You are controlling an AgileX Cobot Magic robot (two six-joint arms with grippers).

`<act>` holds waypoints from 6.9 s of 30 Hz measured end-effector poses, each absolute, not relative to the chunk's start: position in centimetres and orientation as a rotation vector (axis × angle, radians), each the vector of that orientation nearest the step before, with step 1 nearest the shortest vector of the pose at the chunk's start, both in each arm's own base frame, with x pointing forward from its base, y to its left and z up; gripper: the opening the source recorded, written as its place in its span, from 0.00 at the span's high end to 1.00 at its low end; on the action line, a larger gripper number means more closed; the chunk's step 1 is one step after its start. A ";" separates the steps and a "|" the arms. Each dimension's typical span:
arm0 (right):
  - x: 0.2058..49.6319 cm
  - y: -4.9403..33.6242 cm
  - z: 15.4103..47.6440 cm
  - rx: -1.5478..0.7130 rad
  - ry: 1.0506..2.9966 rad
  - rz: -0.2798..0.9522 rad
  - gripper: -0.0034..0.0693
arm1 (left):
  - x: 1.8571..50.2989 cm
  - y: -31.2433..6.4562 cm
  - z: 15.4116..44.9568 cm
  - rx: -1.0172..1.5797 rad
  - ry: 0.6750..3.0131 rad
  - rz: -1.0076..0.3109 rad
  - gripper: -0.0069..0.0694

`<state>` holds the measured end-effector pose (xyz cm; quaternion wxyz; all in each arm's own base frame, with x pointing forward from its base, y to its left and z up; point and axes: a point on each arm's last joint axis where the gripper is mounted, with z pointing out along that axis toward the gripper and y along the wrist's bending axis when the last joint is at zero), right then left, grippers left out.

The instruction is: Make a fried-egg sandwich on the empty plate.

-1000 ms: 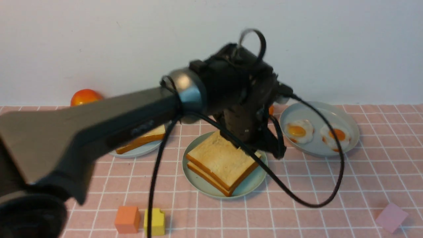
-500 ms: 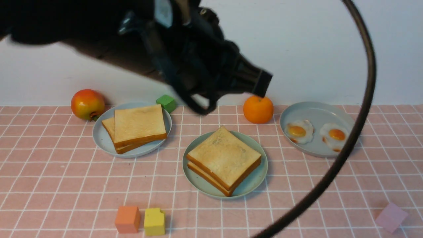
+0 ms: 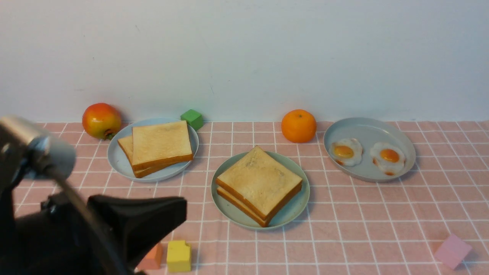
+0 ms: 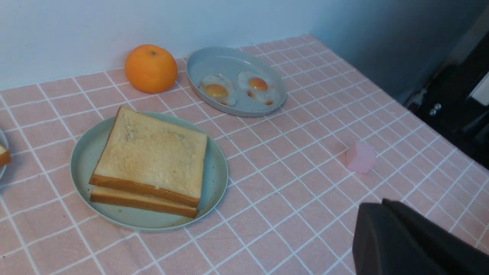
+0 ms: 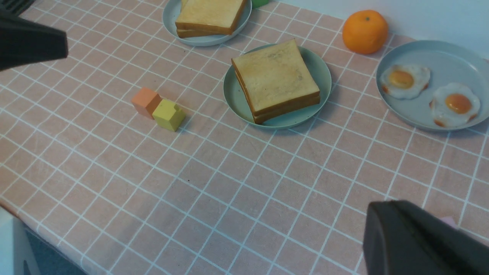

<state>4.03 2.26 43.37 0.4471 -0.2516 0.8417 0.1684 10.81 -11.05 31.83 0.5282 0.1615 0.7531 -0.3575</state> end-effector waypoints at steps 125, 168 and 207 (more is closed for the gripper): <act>5.2 0.2 17.1 -0.016 1.886 0.029 0.92 | 5.3 -0.9 17.6 -0.259 1.837 -0.389 0.89; 5.2 0.2 17.1 -0.016 1.886 0.029 0.86 | 5.3 -0.9 17.5 -0.260 1.838 -0.390 0.89; 5.2 0.2 17.1 -0.016 1.886 0.029 0.80 | 5.3 -0.9 17.5 -0.261 1.838 -0.390 0.89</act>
